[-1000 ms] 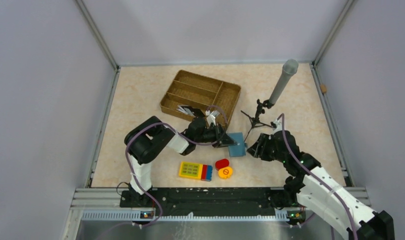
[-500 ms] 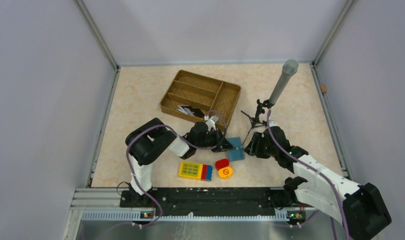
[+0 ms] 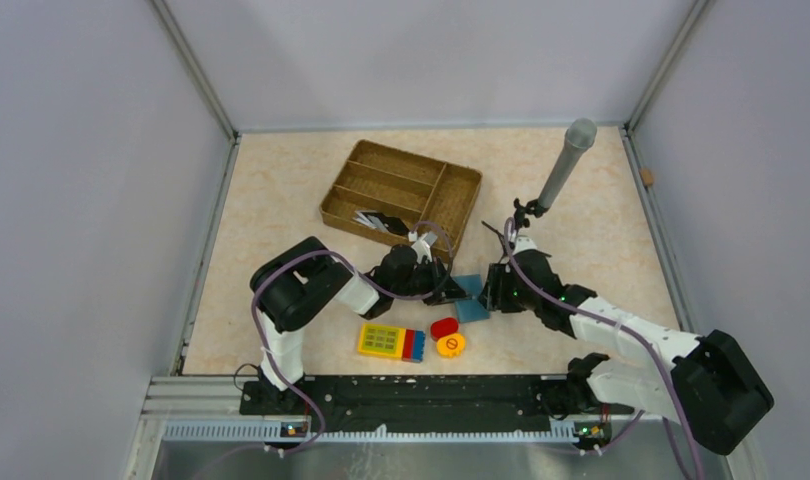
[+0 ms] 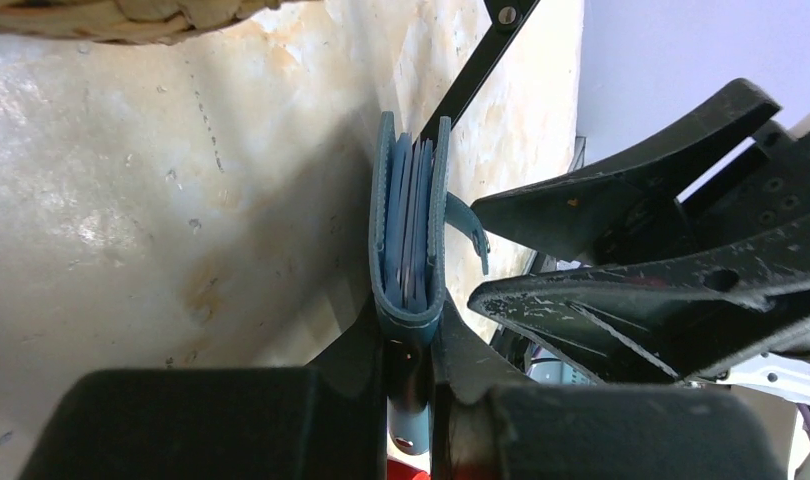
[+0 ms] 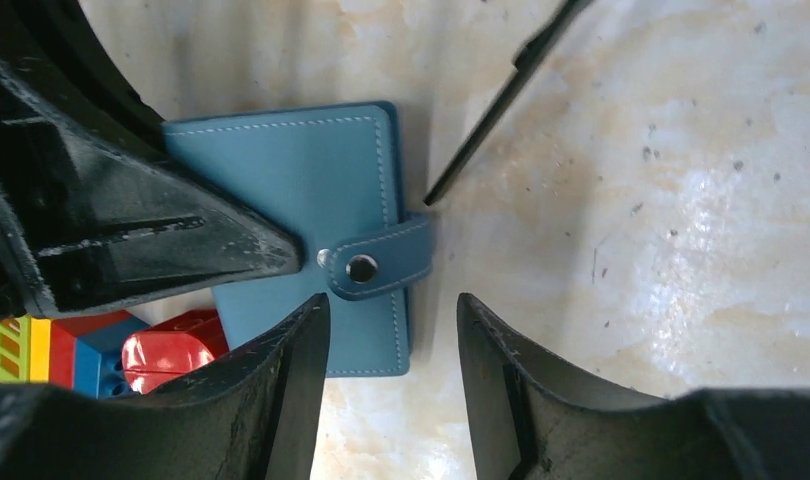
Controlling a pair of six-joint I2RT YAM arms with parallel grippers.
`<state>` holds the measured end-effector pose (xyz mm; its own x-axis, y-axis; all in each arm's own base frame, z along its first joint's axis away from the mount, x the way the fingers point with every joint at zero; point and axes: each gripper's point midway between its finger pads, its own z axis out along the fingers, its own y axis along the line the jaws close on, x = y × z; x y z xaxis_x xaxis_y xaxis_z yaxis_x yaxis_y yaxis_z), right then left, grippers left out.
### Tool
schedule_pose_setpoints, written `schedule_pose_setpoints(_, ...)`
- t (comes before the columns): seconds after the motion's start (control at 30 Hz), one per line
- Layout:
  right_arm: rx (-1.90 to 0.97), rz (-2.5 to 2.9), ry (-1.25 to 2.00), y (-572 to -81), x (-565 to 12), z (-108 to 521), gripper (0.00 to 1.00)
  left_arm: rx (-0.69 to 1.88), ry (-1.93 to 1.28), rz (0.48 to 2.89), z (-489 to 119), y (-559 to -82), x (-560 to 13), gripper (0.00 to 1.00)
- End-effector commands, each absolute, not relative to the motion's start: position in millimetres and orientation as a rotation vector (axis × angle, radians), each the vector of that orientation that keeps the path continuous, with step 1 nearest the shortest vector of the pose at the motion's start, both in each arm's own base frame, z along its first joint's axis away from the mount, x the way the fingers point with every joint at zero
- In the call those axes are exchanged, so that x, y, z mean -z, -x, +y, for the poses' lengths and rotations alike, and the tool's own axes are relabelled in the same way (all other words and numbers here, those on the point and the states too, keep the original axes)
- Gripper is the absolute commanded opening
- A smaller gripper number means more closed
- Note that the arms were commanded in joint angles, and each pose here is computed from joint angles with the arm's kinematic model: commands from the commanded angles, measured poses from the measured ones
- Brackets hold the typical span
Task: Put the credit cards into the card holder
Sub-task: Close the card holder at the center of the board.
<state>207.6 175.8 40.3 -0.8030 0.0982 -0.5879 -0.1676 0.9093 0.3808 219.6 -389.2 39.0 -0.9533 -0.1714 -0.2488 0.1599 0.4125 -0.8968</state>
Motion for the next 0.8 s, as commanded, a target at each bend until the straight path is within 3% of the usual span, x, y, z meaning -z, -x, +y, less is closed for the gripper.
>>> schedule_pose_setpoints(0.0, -0.525, 2.313, 0.11, -234.0, -69.0, 190.6, 0.5, 1.424, 0.006, 2.435, -378.5, -216.6, -18.9, 0.0)
schedule_pose_setpoints(0.27, -0.404, 2.307, 0.179, -239.5, -69.2, 194.2, 0.5, 1.429, 0.01, 2.445, -379.0, -215.5, -17.8, 0.0)
schedule_pose_setpoints(0.77, -0.234, 2.318, 0.281, -238.7, -66.5, 200.7, 0.38, 1.436, 0.012, 2.457, -380.5, -215.0, -15.1, 0.0)
